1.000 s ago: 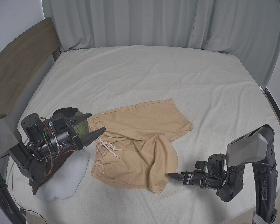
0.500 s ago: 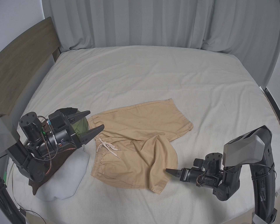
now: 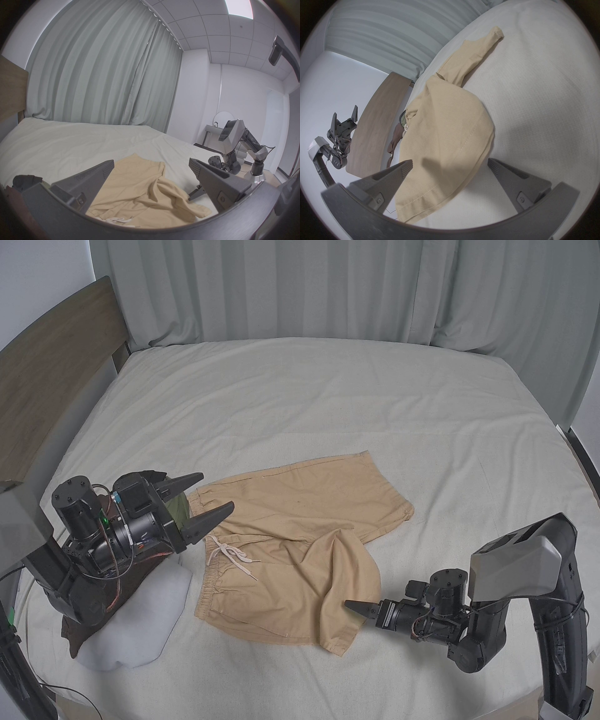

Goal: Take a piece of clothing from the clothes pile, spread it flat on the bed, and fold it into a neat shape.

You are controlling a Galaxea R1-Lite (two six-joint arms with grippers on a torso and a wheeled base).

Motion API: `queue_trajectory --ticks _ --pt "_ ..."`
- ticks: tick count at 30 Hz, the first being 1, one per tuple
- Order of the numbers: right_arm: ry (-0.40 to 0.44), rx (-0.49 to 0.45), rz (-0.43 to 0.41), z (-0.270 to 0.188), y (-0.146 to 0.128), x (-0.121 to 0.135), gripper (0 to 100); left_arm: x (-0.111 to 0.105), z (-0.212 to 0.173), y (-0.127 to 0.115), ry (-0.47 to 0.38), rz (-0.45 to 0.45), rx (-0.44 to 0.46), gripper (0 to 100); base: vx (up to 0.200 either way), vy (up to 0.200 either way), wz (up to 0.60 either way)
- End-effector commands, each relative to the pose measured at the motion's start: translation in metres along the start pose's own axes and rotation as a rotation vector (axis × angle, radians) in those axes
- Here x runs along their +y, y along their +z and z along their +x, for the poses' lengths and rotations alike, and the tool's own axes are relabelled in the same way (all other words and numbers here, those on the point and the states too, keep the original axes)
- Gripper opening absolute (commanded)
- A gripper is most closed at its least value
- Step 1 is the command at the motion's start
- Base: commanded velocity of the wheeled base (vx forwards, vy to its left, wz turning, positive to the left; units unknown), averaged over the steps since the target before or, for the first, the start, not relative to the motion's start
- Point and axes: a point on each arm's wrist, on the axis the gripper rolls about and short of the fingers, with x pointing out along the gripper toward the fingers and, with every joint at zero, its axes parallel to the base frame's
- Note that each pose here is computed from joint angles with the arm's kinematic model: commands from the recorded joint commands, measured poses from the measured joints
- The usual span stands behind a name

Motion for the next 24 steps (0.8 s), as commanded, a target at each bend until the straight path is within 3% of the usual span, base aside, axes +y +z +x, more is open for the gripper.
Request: queue_trajectory --ticks 1,9,24 --pt "0.003 -0.003 -0.002 0.0 0.001 0.001 100 -0.012 -0.002 0.002 -0.012 -0.014 0.004 100 0.0 0.0 0.0" --pt "-0.014 -0.011 -0.004 0.002 -0.001 0.0 100 -0.016 -0.018 0.017 0.008 -0.001 -0.017 100 0.0 0.0 0.0" --pt "-0.042 -0.094 -0.004 0.009 0.011 -0.004 100 -0.011 -0.02 0.016 0.023 -0.02 -0.015 100 0.0 0.0 0.0"
